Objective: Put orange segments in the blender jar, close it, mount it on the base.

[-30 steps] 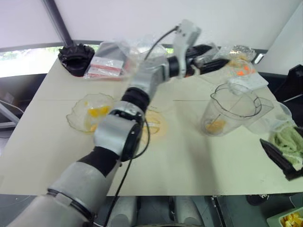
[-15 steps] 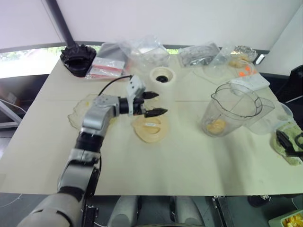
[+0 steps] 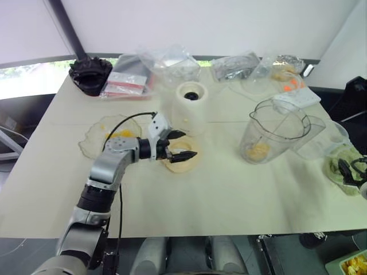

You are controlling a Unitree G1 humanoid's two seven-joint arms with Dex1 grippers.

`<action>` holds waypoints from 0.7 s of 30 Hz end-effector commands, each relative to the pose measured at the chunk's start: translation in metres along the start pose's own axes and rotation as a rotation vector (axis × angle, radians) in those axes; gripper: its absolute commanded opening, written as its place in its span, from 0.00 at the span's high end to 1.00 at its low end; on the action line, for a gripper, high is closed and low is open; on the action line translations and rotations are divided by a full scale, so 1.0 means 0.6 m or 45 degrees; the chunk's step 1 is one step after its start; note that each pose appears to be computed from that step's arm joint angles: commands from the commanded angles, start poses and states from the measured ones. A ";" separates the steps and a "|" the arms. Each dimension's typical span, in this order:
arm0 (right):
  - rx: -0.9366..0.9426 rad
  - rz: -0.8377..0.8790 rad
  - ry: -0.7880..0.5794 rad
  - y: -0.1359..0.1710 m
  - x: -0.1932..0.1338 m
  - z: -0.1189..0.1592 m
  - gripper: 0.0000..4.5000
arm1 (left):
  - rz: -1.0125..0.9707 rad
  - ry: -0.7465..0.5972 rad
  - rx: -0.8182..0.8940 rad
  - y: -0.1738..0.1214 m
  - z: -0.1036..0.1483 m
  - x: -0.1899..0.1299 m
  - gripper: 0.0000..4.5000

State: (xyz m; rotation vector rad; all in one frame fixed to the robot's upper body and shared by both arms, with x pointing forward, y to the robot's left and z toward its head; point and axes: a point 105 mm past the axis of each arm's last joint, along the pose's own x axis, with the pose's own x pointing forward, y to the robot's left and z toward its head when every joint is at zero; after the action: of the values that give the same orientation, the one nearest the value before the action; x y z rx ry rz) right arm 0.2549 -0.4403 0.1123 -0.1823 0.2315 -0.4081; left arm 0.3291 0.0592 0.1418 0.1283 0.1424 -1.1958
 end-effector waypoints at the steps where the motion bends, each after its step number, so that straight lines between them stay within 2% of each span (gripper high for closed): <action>1: 0.028 -0.082 -0.070 -0.019 0.016 0.023 0.00 | -0.002 -0.040 0.046 -0.005 0.017 0.006 0.01; 21: 0.133 -0.090 -0.096 0.008 0.082 0.035 0.00 | 0.077 -0.058 0.100 0.008 0.026 0.001 0.01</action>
State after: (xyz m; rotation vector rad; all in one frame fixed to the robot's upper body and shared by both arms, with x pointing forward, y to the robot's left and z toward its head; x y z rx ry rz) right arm 0.3033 -0.4504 0.1075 -0.0782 0.1741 -0.4738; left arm 0.3348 0.0588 0.1437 0.1556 0.1115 -1.1390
